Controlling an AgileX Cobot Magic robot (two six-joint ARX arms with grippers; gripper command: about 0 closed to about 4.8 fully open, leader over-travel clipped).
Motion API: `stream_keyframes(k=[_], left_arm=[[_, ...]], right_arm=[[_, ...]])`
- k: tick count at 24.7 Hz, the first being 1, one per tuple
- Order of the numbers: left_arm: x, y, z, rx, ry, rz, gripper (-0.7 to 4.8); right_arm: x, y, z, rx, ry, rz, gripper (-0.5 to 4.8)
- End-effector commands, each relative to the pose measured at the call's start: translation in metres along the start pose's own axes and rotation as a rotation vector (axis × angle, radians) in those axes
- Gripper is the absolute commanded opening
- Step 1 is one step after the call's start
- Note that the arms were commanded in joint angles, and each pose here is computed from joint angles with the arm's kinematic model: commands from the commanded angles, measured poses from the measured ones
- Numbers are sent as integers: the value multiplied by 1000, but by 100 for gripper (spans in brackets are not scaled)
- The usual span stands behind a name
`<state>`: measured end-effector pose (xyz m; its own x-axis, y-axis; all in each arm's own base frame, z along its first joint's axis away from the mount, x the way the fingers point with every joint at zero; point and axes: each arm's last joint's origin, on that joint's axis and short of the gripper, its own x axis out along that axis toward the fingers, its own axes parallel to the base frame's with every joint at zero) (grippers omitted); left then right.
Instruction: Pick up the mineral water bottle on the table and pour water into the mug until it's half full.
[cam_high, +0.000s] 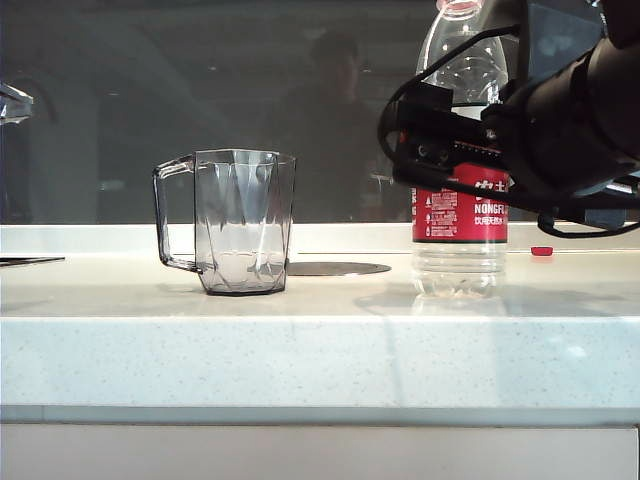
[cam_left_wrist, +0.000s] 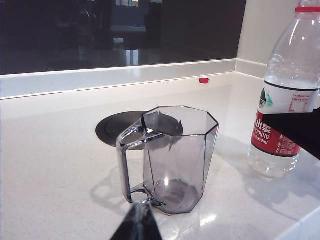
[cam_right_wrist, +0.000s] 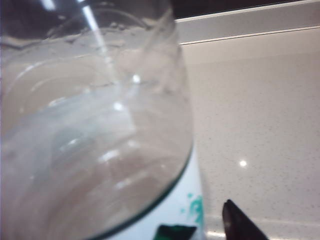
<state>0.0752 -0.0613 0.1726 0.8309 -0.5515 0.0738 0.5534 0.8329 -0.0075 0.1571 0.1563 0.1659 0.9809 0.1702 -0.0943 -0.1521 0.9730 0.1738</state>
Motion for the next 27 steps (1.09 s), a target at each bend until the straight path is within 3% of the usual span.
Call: stream_keyframes(k=[1, 5, 8, 11, 14, 18, 23, 27], left_arm=[[0, 0, 2, -5, -15, -3, -4], [0, 0, 2, -5, -15, -3, -4], [0, 0, 2, -5, -15, -3, -4], [0, 0, 2, -5, -14, -3, -4], [0, 0, 2, -5, -15, -3, -4], [0, 0, 2, -5, -15, -3, -4], [0, 0, 2, -5, -15, -2, -4], [0, 0, 2, -5, -15, -2, -4]], right_arm=[[0, 2, 4, -1, -20, 22, 368], [0, 2, 4, -4, -20, 21, 366], [0, 2, 4, -9, -20, 21, 324], [0, 2, 4, -11, -20, 21, 321], [0, 2, 4, -10, -20, 21, 271], [0, 2, 4, -22, -22, 22, 269], [1, 4, 13, -153, -88, 29, 269], [5, 11, 26, -379, -151, 16, 269]])
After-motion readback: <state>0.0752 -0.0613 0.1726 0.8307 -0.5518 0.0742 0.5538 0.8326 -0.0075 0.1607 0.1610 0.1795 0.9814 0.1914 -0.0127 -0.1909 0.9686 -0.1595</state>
